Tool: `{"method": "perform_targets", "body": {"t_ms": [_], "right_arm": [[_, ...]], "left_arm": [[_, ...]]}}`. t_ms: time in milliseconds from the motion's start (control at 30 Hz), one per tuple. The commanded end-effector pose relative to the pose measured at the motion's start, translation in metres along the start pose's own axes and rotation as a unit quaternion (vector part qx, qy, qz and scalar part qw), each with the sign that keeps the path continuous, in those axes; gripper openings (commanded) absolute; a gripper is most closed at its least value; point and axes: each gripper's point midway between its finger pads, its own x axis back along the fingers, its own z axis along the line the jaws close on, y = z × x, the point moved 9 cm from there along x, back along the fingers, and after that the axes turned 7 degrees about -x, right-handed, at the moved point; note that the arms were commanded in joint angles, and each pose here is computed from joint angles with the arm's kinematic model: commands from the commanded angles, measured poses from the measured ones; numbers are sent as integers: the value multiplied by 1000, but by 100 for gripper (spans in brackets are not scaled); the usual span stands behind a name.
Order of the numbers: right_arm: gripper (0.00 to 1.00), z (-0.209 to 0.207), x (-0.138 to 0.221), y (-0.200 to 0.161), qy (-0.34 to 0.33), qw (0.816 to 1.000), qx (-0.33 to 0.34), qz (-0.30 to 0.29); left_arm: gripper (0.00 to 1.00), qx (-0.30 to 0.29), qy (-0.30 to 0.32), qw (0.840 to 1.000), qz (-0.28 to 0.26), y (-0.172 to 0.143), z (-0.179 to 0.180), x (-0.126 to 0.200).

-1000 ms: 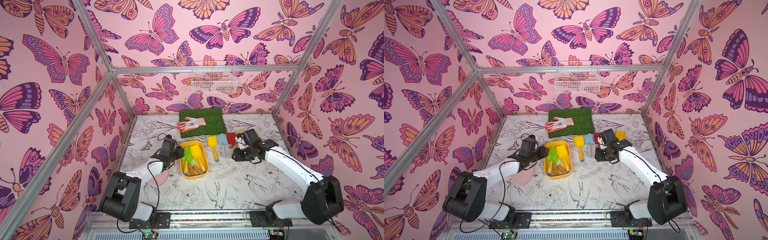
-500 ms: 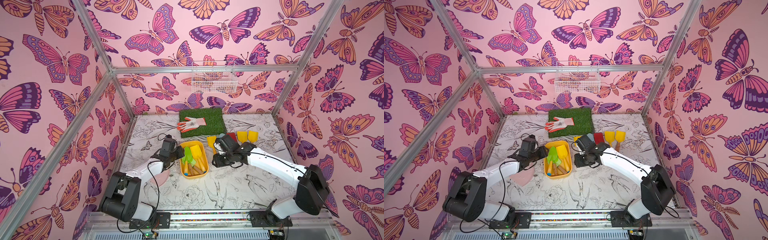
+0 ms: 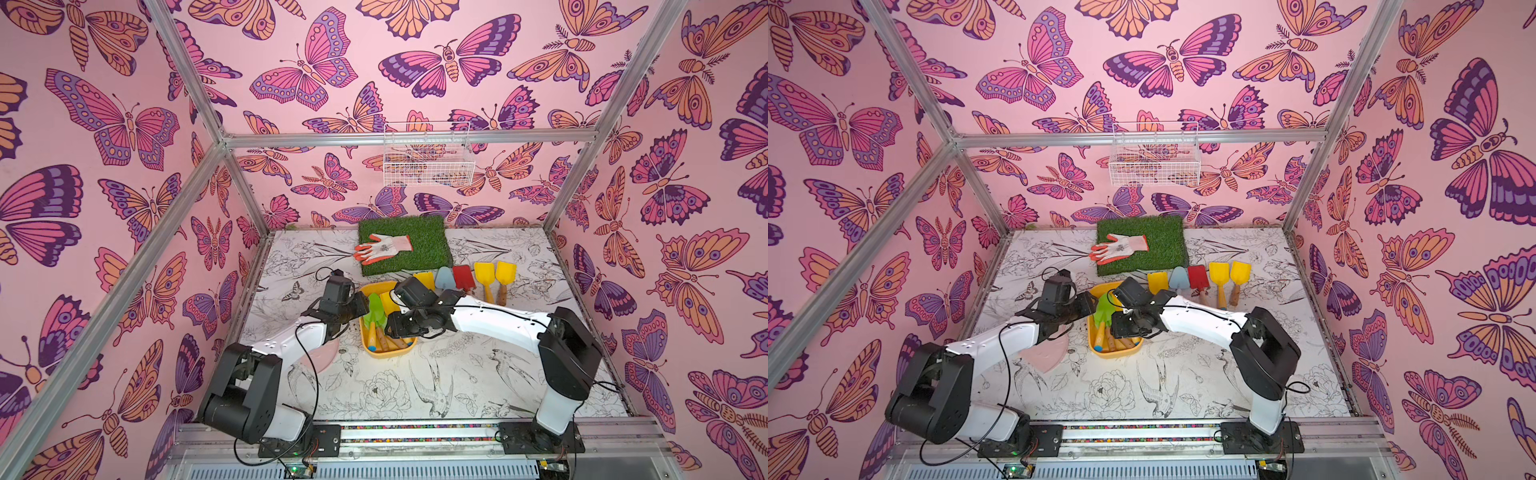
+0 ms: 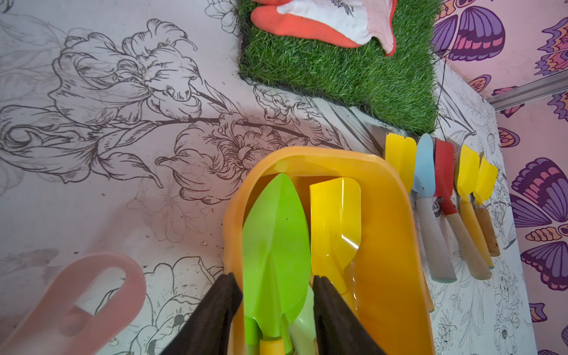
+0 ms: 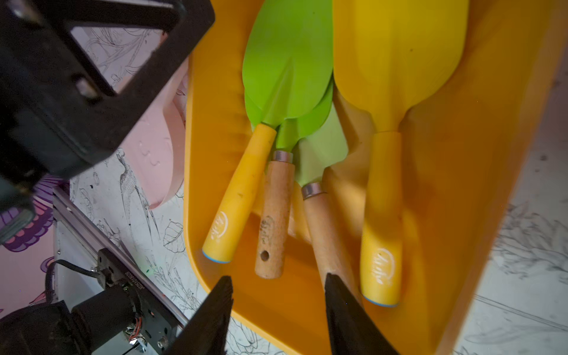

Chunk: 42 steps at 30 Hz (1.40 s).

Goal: Take the shovel out of the storage box
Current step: Pick up the shovel from the storage box.

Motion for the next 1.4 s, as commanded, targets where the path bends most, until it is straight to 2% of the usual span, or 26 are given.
{"method": "perform_targets", "body": {"t_ms": [0, 333, 467, 833, 1100, 1367], "right_arm": [[53, 15, -7, 7, 38, 999, -34, -7], [49, 18, -44, 10, 105, 987, -125, 4], [50, 14, -57, 7, 111, 982, -152, 12], [50, 11, -70, 0, 112, 979, -167, 19], [49, 9, -55, -1, 75, 987, -141, -6], [44, 14, -67, -1, 97, 985, -140, 12]], "left_arm": [[48, -1, 12, 999, 30, -12, 5, -4], [48, -1, 10, 1000, 26, -11, 4, -1], [48, -1, 11, 1000, 24, -11, 4, 0], [48, -2, 12, 1000, 25, -11, 5, -1], [48, -1, 12, 1000, 28, -11, 5, -3], [48, -2, 13, 1000, 26, -11, 5, -2]]}}
